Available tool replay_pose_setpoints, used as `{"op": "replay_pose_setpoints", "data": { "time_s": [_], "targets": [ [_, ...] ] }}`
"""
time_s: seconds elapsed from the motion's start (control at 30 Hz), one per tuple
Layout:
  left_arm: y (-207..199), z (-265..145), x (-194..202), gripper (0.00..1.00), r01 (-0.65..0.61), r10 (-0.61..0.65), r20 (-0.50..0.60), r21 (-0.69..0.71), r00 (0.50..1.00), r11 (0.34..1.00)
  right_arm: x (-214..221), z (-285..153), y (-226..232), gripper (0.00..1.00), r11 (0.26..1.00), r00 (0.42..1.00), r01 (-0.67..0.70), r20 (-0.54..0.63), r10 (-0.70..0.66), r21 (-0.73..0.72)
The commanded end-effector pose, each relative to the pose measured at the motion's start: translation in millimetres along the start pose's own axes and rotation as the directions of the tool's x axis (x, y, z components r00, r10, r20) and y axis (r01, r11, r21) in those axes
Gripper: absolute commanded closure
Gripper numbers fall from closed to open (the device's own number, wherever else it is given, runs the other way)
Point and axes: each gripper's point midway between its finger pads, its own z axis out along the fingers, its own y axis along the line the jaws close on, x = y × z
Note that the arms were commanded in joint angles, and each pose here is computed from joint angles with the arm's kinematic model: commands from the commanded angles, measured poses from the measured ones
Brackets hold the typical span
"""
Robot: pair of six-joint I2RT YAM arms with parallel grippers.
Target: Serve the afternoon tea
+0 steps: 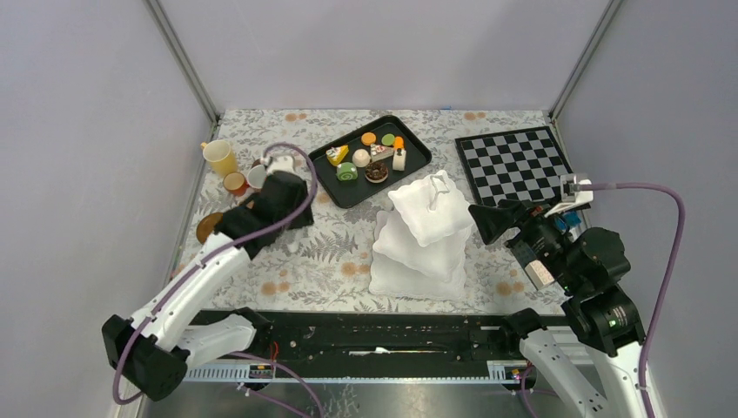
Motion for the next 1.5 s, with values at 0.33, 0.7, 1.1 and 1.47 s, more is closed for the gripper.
{"op": "replay_pose_setpoints", "data": {
  "time_s": [0.33, 0.7, 1.1, 1.47],
  "targets": [
    [-64, 85, -123, 0.53, 0.053, -0.014, -0.134, 0.288, 0.991, 0.956, 12, 16, -39, 0.02, 0.974, 0.983, 0.172, -0.090, -0.160, 0.148],
    [-34, 114, -137, 0.56, -0.498, 0.496, 0.079, 0.254, 0.865, 0.829, 5, 21, -40, 0.02, 0.966, 0.976, 0.219, -0.045, -0.215, 0.138],
    [-18, 123, -124, 0.49, -0.655, 0.678, 0.063, 0.335, 0.733, 0.677, 7, 22, -30, 0.02, 0.976, 0.980, 0.196, -0.061, -0.191, 0.091],
    [-23, 149, -110, 0.46, -0.612, 0.682, -0.015, 0.426, 0.731, 0.666, -2, 15, -36, 0.02, 0.966, 0.976, 0.216, -0.041, -0.212, 0.141]
  ]
}}
